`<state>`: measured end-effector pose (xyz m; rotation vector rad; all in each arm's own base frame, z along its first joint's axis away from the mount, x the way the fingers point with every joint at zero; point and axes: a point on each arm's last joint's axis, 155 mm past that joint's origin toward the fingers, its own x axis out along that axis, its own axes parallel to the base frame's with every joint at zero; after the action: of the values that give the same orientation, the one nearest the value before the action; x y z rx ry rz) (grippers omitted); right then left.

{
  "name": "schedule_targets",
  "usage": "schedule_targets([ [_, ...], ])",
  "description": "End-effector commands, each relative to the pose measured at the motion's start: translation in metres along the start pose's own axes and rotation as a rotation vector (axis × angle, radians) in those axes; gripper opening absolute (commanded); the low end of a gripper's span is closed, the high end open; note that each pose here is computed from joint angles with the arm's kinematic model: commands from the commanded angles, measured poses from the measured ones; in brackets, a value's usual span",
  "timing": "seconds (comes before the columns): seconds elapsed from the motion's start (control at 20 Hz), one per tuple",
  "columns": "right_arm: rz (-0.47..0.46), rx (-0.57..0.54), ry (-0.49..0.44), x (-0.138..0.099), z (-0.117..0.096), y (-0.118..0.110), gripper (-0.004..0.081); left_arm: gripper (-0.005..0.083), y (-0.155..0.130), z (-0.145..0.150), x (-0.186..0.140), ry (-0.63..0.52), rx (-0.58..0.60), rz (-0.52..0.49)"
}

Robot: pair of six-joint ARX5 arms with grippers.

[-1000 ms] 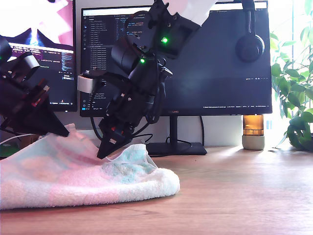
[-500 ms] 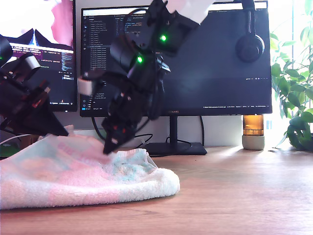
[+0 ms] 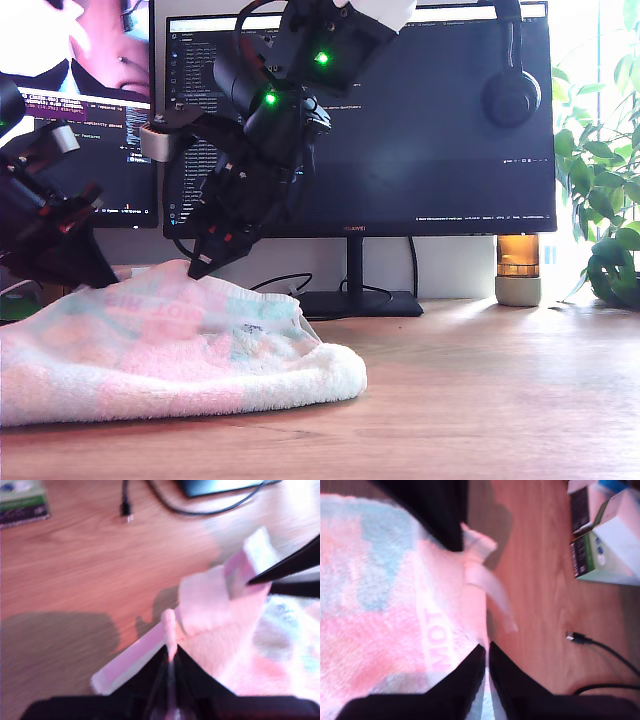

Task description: Fold the tea towel to a neat square and place it to the right

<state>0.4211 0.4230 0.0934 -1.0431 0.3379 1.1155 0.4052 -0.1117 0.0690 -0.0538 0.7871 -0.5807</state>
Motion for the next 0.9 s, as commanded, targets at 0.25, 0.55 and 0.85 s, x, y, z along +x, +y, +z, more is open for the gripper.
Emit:
schedule_targets([
  [0.25,0.015,0.052,0.02,0.014,-0.005,0.012,0.0197,-0.0019,0.009,-0.014,0.001,0.037,-0.019,0.055],
  [0.55,0.05,0.129,0.064,0.013,-0.015,0.022,0.025,-0.0019,0.015,-0.014,0.0,0.04,-0.031,0.084],
  [0.85,0.239,0.33,0.167,0.004,-0.036,0.069,0.0009,-0.0009,0.015,-0.01,0.0,0.023,-0.045,0.084],
])
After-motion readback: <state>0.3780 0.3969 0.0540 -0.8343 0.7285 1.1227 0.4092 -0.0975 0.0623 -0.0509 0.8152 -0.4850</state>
